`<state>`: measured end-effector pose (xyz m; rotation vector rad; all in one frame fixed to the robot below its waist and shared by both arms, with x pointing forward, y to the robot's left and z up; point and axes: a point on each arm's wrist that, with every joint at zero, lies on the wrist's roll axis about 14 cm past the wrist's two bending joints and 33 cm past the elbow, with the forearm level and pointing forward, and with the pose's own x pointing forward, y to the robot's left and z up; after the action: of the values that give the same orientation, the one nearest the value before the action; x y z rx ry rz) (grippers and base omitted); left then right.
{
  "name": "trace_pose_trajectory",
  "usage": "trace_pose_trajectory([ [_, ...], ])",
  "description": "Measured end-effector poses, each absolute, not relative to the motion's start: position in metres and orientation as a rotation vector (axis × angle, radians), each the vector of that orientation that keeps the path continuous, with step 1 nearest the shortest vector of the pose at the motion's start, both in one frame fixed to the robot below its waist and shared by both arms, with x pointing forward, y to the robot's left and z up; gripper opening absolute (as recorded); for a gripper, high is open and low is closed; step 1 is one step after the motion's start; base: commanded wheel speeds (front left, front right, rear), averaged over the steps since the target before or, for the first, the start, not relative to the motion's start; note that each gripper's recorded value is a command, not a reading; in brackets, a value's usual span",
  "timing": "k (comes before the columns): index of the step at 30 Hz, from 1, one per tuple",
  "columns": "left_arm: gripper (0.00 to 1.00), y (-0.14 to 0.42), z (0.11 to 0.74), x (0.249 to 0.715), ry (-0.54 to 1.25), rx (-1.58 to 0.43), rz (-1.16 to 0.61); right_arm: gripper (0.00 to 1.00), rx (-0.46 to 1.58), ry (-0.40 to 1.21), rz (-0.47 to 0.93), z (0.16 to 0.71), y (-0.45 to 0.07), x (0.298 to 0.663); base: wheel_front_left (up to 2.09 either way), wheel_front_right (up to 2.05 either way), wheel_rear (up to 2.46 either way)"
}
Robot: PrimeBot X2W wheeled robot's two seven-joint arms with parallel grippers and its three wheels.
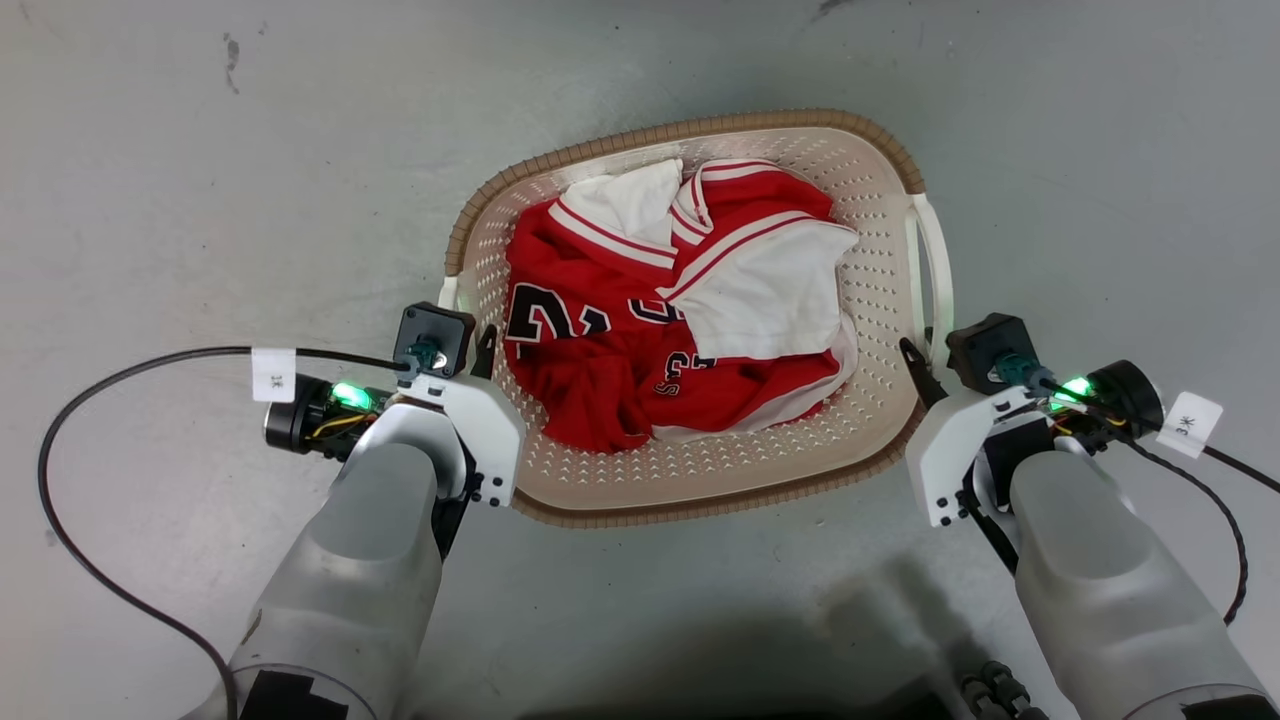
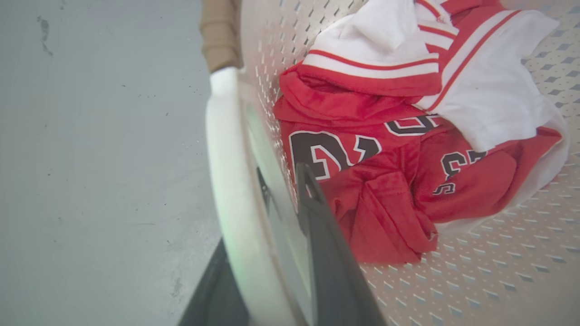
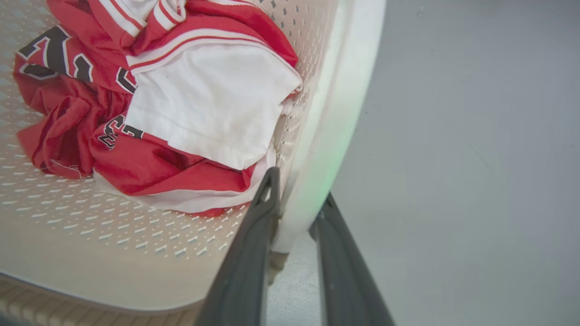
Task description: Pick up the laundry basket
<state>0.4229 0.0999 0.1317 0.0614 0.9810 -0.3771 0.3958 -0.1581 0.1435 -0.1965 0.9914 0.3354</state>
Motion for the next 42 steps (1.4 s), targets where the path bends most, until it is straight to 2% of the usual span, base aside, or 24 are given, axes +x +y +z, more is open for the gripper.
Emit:
trace_pose_trajectory([
  [11,0.0,0.104,0.155,0.432,0.94,0.072,-0.362,0.0,-0.186,0.974,0.335,0.16,-0.153,0.4,0.0,0.0,0.0],
  [25,0.0,0.112,0.218,0.424,0.869,0.092,-0.346,0.0,-0.198,0.913,0.349,0.217,-0.146,0.396,0.0,0.0,0.0],
  [42,0.0,0.124,0.281,0.396,0.87,0.113,-0.317,0.0,-0.218,0.907,0.38,0.273,-0.13,0.368,0.0,0.0,0.0],
])
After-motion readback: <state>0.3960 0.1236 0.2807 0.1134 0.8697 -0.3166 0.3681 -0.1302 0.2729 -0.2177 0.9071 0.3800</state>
